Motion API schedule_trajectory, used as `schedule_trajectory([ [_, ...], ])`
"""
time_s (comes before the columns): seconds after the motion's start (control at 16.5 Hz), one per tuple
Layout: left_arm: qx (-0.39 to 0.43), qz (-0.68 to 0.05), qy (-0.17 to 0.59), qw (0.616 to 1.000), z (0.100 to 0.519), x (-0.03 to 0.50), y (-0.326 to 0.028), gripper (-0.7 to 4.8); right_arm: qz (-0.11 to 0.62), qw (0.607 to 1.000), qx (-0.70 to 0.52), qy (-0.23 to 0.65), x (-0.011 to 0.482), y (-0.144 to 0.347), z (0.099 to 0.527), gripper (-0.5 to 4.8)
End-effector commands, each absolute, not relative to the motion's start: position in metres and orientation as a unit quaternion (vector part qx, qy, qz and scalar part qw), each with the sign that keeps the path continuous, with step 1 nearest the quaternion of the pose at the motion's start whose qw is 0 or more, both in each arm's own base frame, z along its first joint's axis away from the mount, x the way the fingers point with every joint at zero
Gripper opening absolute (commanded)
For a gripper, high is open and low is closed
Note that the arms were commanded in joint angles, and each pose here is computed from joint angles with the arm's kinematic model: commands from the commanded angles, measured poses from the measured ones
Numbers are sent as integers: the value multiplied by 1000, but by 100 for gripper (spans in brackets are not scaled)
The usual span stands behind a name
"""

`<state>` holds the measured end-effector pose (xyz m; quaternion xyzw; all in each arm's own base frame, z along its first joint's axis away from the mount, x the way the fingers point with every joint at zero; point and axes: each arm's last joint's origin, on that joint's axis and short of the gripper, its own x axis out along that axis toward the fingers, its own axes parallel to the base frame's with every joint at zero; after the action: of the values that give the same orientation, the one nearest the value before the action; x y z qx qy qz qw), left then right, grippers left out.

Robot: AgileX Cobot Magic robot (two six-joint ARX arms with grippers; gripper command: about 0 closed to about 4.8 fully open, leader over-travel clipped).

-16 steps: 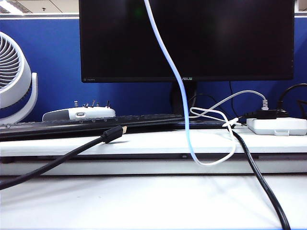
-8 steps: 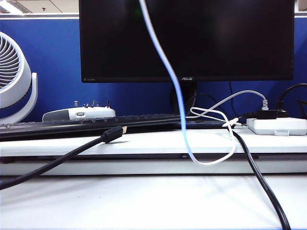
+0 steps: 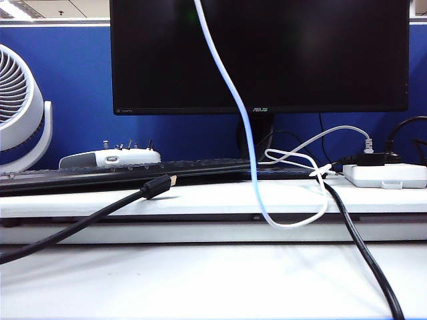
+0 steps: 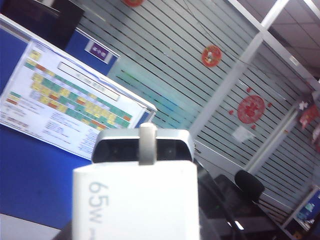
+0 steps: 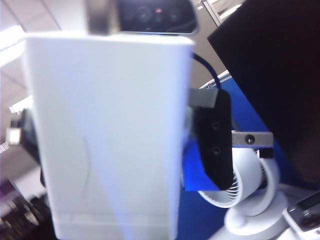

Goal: Pick up the Type-C charging cable and the charging base, insert one end of the Type-C charger into the corresponding slot on the base, and finally place the plugged-in charger back on the table.

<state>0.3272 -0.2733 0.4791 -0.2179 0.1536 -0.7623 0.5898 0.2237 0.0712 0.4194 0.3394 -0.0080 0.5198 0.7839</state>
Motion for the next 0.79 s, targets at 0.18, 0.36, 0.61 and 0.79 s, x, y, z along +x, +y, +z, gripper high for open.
schedule_trajectory([
  [0.18, -214, -766, 185, 577, 471, 329, -275, -6, 506, 795, 290, -168, 207, 63, 447, -1],
  [0.36, -212, -770, 184, 574, 471, 326, -279, -6, 496, 787, 331, -158, 208, 62, 447, -1],
  [0.61, -210, -770, 191, 571, 469, 325, -281, -6, 497, 779, 335, -183, 204, 60, 451, -1],
  [0.79, -209, -771, 192, 571, 469, 325, -281, -6, 495, 770, 366, -171, 205, 60, 451, -1],
])
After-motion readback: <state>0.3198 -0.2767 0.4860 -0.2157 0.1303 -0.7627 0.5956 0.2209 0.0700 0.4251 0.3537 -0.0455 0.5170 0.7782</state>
